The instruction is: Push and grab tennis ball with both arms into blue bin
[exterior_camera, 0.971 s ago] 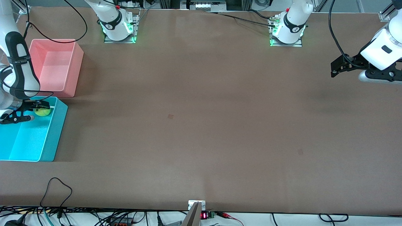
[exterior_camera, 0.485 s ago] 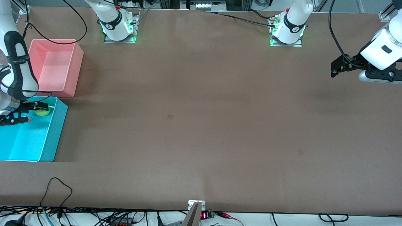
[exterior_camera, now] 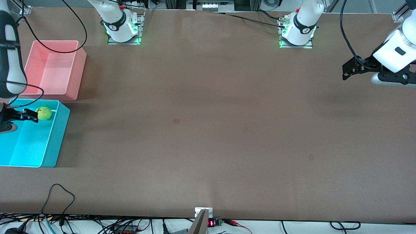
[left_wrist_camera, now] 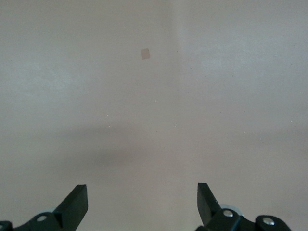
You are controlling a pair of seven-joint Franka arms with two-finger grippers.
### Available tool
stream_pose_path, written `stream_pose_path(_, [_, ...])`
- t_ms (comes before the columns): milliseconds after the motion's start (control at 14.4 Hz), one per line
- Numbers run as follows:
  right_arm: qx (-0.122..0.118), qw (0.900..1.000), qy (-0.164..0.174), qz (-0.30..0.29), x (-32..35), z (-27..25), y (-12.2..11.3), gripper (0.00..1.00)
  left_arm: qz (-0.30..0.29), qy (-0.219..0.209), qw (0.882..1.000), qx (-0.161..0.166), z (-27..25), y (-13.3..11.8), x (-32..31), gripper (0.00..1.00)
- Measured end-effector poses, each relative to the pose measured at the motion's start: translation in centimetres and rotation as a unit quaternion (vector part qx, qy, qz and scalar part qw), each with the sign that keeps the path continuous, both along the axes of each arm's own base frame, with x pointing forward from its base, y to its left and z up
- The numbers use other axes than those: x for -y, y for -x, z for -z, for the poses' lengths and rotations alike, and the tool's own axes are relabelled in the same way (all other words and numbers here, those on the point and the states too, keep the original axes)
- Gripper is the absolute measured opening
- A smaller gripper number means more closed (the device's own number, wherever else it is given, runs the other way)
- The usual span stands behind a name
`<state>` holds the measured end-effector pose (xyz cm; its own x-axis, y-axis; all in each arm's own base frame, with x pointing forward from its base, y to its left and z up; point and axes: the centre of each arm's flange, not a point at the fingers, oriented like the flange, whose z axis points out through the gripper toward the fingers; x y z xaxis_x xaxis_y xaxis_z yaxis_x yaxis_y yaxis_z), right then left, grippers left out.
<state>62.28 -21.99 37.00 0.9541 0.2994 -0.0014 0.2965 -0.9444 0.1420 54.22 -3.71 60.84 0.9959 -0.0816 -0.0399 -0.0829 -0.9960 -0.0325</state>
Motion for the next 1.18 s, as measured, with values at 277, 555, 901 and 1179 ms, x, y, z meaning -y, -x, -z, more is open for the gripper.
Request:
stream_pose_path(277, [-0.016, 0.999, -0.039, -0.001, -9.1, -9.6, 0.0, 1.00, 0.000, 0.000, 1.000, 0.000, 0.0, 0.0, 0.0, 1.00])
stream_pose_path(555, [-0.012, 0.996, -0.053, 0.066, -18.5, -16.8, 1.2, 1.00, 0.000, 0.000, 1.000, 0.000, 0.0, 0.0, 0.0, 1.00])
stream_pose_path(901, [-0.012, 0.993, -0.054, 0.102, -25.2, -21.7, 4.5, 1.00, 0.000, 0.000, 1.000, 0.000, 0.0, 0.0, 0.0, 1.00])
stream_pose_path(1179, [-0.017, 0.992, -0.053, 0.111, -24.3, -21.6, 4.6, 1.00, 0.000, 0.000, 1.000, 0.000, 0.0, 0.0, 0.0, 1.00])
